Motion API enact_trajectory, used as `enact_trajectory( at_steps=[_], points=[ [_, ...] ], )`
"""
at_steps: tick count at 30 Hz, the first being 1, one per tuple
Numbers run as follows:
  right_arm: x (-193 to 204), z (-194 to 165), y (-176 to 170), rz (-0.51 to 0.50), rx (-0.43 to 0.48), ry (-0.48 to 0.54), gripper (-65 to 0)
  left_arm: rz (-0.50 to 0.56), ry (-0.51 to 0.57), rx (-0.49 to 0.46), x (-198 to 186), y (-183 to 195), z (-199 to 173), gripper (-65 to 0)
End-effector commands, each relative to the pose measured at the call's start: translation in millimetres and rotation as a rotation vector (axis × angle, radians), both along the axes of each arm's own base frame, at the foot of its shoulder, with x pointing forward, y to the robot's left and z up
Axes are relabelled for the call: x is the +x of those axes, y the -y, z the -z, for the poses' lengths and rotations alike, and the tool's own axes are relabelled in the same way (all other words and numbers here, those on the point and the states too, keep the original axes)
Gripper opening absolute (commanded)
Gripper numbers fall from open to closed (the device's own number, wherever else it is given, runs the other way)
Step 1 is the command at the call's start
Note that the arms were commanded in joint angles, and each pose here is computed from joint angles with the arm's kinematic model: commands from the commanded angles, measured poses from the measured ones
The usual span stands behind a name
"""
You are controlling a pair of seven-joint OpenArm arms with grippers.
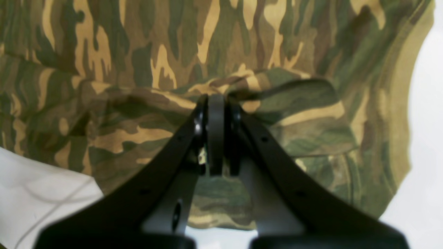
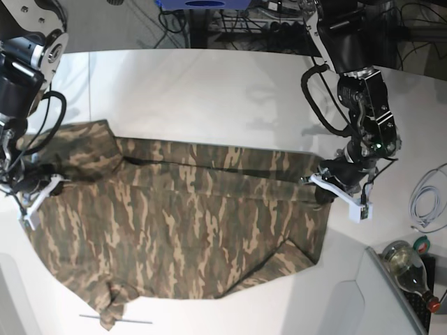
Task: Layout the t-shirt on the table in an organized manner, then fold the t-shirt properly
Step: 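Fold the lifted shirt edge over onto the shirt body with both grippers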
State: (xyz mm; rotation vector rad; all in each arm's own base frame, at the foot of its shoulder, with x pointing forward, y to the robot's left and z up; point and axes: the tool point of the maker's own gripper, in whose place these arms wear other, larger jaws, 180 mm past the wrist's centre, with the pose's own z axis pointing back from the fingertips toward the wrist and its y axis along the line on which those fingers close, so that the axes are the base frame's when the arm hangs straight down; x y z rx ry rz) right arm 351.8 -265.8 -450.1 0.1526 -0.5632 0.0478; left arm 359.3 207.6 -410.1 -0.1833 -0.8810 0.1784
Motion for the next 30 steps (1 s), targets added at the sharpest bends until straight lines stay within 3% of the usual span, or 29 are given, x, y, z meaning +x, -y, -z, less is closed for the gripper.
enact_trajectory(
  at_steps=[1,8,17,22,30],
  points=[
    [18,-19,13,0.031,-0.011,0.075,-64.4,-0.032,0.042,0.005,8,-7,-7,-65.0],
    [25,-14,12,0.072,0.018,0.125,-64.4,-0.075,0.017,-0.026,9,-9,13,-65.0],
    [25,-9,7,0.075,0.038,0.131,-64.4,-0.076,0.058,-0.029,27,-9,-2,-65.0],
    [25,-9,7,0.074,0.038,0.131,-64.4,-0.085,0.034,-0.043,25,-10,6,-65.0],
    [32,-14,5,0.079,0.045,0.182,-64.4,-0.243,0.089,-0.007,27,-35,5,-65.0]
  ],
)
